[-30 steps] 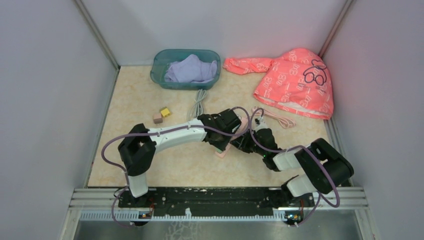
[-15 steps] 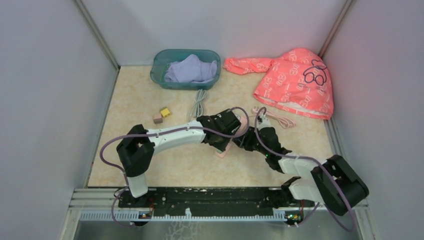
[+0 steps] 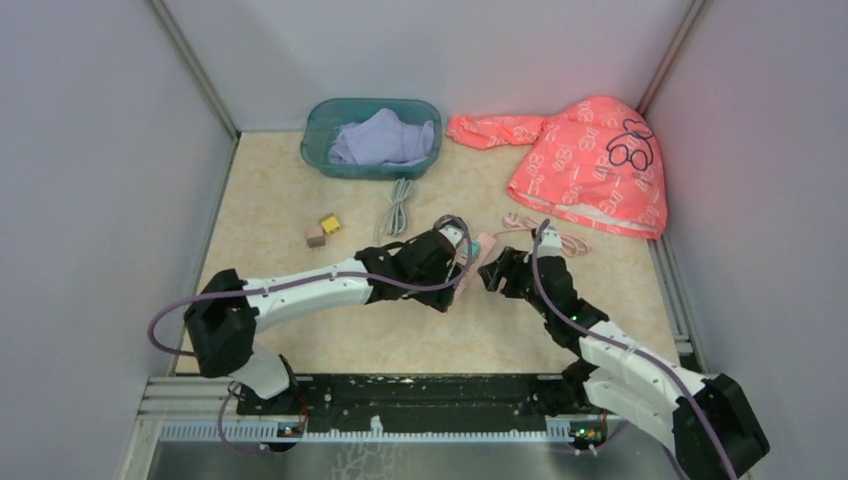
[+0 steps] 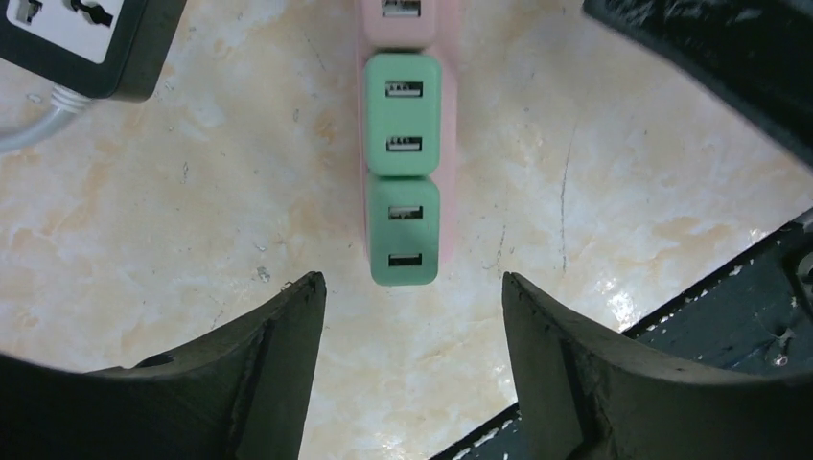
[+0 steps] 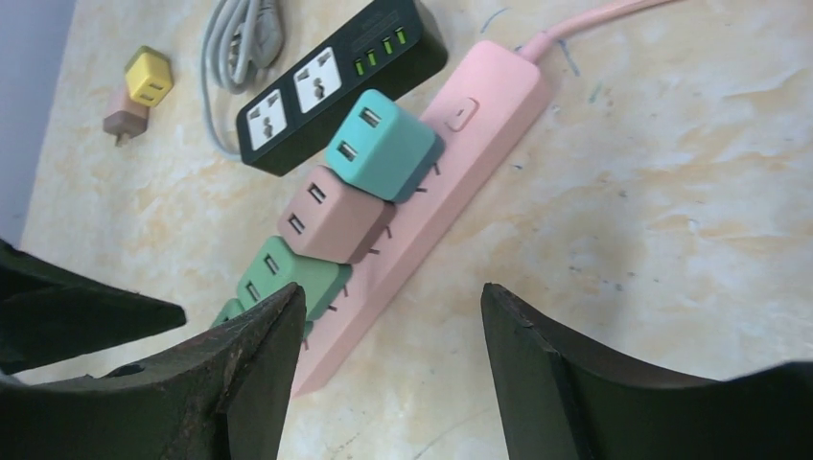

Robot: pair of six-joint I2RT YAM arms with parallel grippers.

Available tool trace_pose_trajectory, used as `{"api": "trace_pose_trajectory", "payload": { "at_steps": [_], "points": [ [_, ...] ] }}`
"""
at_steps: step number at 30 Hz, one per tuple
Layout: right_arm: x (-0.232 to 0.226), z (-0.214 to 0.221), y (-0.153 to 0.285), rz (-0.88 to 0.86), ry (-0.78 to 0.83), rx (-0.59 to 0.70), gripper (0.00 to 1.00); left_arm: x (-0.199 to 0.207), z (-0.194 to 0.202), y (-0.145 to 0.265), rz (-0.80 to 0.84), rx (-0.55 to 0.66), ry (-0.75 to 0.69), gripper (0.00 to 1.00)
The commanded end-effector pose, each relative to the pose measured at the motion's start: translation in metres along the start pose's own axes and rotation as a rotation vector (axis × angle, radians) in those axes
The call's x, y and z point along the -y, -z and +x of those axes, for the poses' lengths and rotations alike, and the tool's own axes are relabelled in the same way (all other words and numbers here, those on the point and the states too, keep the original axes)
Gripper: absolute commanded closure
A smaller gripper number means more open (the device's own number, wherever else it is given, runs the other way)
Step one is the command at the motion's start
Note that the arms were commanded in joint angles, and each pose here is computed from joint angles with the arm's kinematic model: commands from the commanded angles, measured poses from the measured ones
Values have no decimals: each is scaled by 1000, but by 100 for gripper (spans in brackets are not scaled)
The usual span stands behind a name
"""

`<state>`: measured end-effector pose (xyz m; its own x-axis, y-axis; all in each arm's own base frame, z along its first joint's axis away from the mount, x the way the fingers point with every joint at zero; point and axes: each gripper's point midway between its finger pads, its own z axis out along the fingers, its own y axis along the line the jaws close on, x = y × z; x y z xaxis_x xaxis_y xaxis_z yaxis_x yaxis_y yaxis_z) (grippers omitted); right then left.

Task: Insert the plug

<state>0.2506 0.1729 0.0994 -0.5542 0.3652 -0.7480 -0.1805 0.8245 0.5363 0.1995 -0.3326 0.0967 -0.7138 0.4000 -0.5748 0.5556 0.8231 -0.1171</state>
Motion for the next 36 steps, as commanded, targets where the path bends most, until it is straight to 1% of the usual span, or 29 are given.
{"api": "trace_pose_trajectory", "payload": {
  "at_steps": [1, 7, 10, 13, 17, 21, 24, 27, 31, 34, 36],
  "points": [
    [2, -34, 10, 68, 58, 103, 32, 7, 3, -2, 81, 90, 18, 26],
    [3, -47, 17, 81, 81, 151, 28, 3, 15, -9, 168, 223, 4, 21],
    [-1, -54, 18, 81, 90, 163, 28, 3, 20, -15, 197, 266, -20, 20],
    [0, -58, 20, 94, 100, 173, 28, 7, 22, -23, 227, 277, -47, 20],
    [0, -65, 24, 106, 100, 199, 28, 10, 28, -39, 240, 269, -80, 25],
    [0, -78, 32, 126, 103, 237, 28, 31, 22, -45, 336, 289, -99, 29],
    [1, -89, 39, 151, 113, 269, 28, 56, 13, -46, 441, 294, -98, 31],
    [3, -98, 46, 176, 124, 299, 29, 84, 7, -46, 520, 295, -116, 32],
    [6, -106, 53, 198, 135, 324, 29, 115, -5, -41, 602, 315, -141, 30],
    [6, -110, 56, 205, 153, 336, 29, 123, -9, -40, 617, 318, -146, 28],
    [4, -114, 57, 205, 176, 342, 29, 119, -11, -36, 595, 330, -140, 27]
  ]
}}
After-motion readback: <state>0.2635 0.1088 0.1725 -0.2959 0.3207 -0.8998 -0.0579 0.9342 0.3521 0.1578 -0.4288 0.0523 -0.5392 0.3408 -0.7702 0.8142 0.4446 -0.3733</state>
